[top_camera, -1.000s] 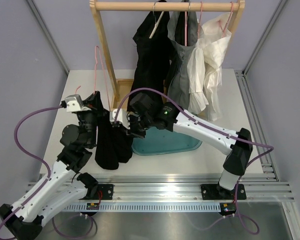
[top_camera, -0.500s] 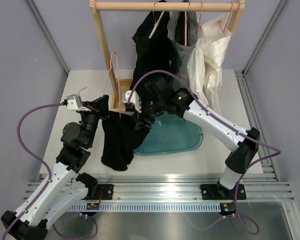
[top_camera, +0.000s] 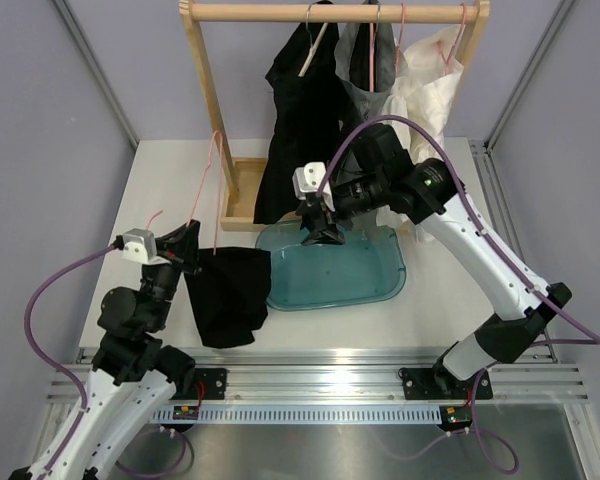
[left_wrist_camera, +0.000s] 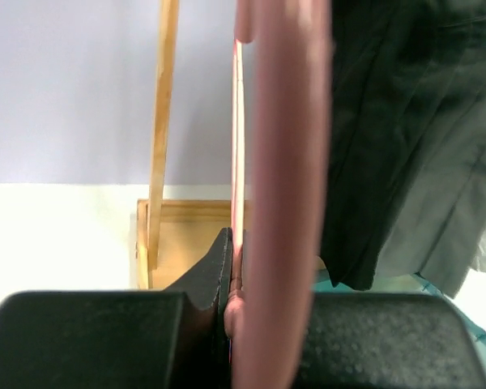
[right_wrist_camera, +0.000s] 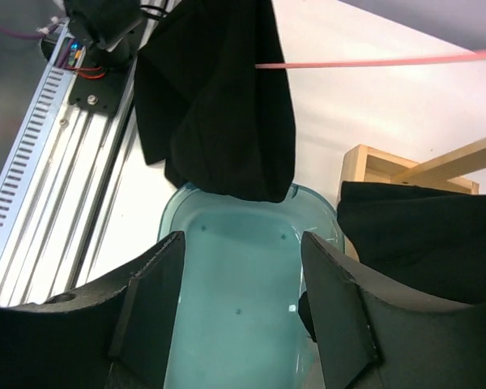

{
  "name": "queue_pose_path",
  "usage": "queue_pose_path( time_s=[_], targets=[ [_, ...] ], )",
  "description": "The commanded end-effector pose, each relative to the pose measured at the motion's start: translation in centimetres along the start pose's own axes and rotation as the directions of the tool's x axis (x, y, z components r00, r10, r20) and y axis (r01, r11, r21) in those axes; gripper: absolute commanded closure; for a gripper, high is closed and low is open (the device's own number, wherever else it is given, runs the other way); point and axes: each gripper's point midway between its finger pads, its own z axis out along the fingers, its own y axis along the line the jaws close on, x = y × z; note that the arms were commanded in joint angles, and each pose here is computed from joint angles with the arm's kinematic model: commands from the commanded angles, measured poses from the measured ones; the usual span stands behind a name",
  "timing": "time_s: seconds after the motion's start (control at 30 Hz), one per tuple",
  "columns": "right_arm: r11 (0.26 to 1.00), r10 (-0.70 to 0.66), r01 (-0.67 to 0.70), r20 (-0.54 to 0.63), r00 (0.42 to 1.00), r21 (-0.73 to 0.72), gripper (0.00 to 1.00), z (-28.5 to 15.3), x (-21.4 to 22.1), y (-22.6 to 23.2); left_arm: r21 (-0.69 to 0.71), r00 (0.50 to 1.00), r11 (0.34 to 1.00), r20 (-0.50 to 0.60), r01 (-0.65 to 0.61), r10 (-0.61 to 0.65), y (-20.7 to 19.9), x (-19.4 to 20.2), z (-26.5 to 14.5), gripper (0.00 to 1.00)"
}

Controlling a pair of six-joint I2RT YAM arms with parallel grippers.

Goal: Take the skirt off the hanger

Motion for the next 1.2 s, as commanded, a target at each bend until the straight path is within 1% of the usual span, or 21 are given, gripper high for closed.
queue_pose_path(
  time_s=[0.0, 0.03, 0.07, 0.1, 0.17, 0.2, 0.27, 0.3, 0.37, 0.43, 0.47, 0.5, 0.53, 0.57, 0.6, 0.67, 0.8, 0.93, 1.03, 1.13, 1.17],
  targets=[
    [0.990, -0.130, 0.132, 0.041, 0.991, -0.052, 0.33, -2.0, -1.6, 2.6, 0.195, 0.996, 0.977, 0.027, -0.086, 0.082, -3.1, -1.2, -0.7, 1.00],
    [0.967, -0.241, 0.245, 0.072, 0.968, -0.063, 0.32, -2.9, -2.5, 3.5, 0.260, 0.993, 0.959, 0.013, -0.115, 0.116, -4.1, -0.7, -1.0, 1.00],
    [0.956, -0.276, 0.282, 0.080, 0.958, -0.076, 0.32, -3.3, -2.7, 4.1, 0.321, 0.989, 0.937, 0.002, -0.138, 0.145, -5.1, -0.4, -1.2, 1.00],
    [0.943, -0.314, 0.321, 0.083, 0.946, -0.089, 0.32, -3.9, -2.8, 4.9, 0.433, 0.981, 0.891, -0.066, -0.137, 0.183, -6.6, 1.5, -2.1, 1.00],
    [0.933, -0.345, 0.351, 0.080, 0.935, -0.077, 0.31, -5.1, -3.5, 5.6, 0.505, 0.968, 0.845, -0.070, -0.175, 0.242, -7.6, 1.5, -2.7, 1.00],
    [0.935, -0.345, 0.348, 0.057, 0.937, -0.073, 0.31, -5.3, -3.2, 5.5, 0.554, 0.955, 0.817, -0.121, -0.162, 0.271, -8.0, 2.8, -3.4, 1.00],
    [0.934, -0.352, 0.354, 0.041, 0.935, -0.054, 0.31, -5.8, -3.0, 5.9, 0.587, 0.942, 0.787, -0.118, -0.190, 0.315, -8.3, 2.7, -3.9, 1.00],
    [0.932, -0.359, 0.360, 0.032, 0.933, -0.029, 0.31, -6.2, -3.2, 5.7, 0.611, 0.934, 0.771, -0.137, -0.183, 0.330, -8.5, 3.3, -4.4, 1.00],
    [0.941, -0.336, 0.337, 0.021, 0.942, -0.027, 0.31, -6.1, -2.7, 5.8, 0.622, 0.925, 0.755, -0.126, -0.208, 0.359, -8.4, 3.3, -4.6, 1.00],
    [0.945, -0.324, 0.325, 0.022, 0.946, -0.028, 0.31, -6.1, -2.5, 6.0, 0.679, 0.920, 0.703, -0.105, -0.212, 0.378, -9.2, 3.5, -5.4, 1.00],
    [0.951, -0.306, 0.307, 0.020, 0.952, -0.038, 0.31, -5.7, -1.9, 6.1, 0.703, 0.920, 0.683, -0.105, -0.200, 0.377, -9.6, 3.9, -5.7, 1.00],
    [0.955, -0.295, 0.296, 0.028, 0.955, -0.035, 0.30, -5.3, -1.9, 5.9, 0.753, 0.925, 0.633, -0.091, -0.178, 0.368, -10.7, 4.0, -6.2, 1.00],
    [0.957, -0.285, 0.286, 0.029, 0.958, -0.042, 0.30, -5.0, -1.6, 5.8, 0.778, 0.928, 0.608, -0.096, -0.157, 0.361, -11.2, 4.3, -6.5, 1.00],
    [0.959, -0.278, 0.279, 0.032, 0.960, -0.051, 0.30, -4.6, -1.5, 5.8, 0.796, 0.925, 0.593, -0.128, -0.120, 0.359, -11.6, 5.0, -6.2, 1.00],
    [0.964, -0.258, 0.259, 0.032, 0.966, -0.058, 0.30, -4.0, -1.2, 5.5, 0.823, 0.927, 0.560, -0.135, -0.092, 0.350, -12.3, 5.1, -6.4, 1.00],
    [0.969, -0.238, 0.239, 0.022, 0.971, -0.058, 0.30, -3.4, -0.7, 5.0, 0.836, 0.928, 0.546, -0.153, -0.062, 0.340, -12.8, 5.1, -6.0, 1.00],
    [0.980, -0.198, 0.198, -0.048, 0.979, -0.024, 0.30, -1.9, 0.8, 3.1, 0.866, 0.946, 0.498, -0.123, -0.046, 0.301, -14.2, 4.0, -5.2, 1.00],
    [0.985, -0.147, 0.139, -0.073, 0.986, -0.103, 0.31, 0.5, 2.1, 3.9, 0.866, 0.948, 0.499, -0.136, -0.026, 0.287, -14.6, 3.7, -4.5, 1.00],
    [0.984, -0.131, 0.114, -0.124, 0.984, -0.137, 0.32, 2.4, 3.8, 4.4, 0.871, 0.953, 0.492, -0.134, -0.019, 0.273, -14.9, 3.5, -4.4, 1.00],
    [0.988, -0.098, 0.077, -0.162, 0.982, -0.132, 0.37, 4.0, 5.0, 4.1, 0.874, 0.957, 0.486, -0.133, -0.010, 0.257, -15.0, 3.4, -4.4, 1.00],
    [0.990, -0.093, 0.073, -0.167, 0.981, -0.122, 0.52, 4.2, 5.1, 3.7, 0.875, 0.957, 0.484, -0.135, -0.006, 0.257, -15.1, 3.5, -4.5, 1.00]
  ],
)
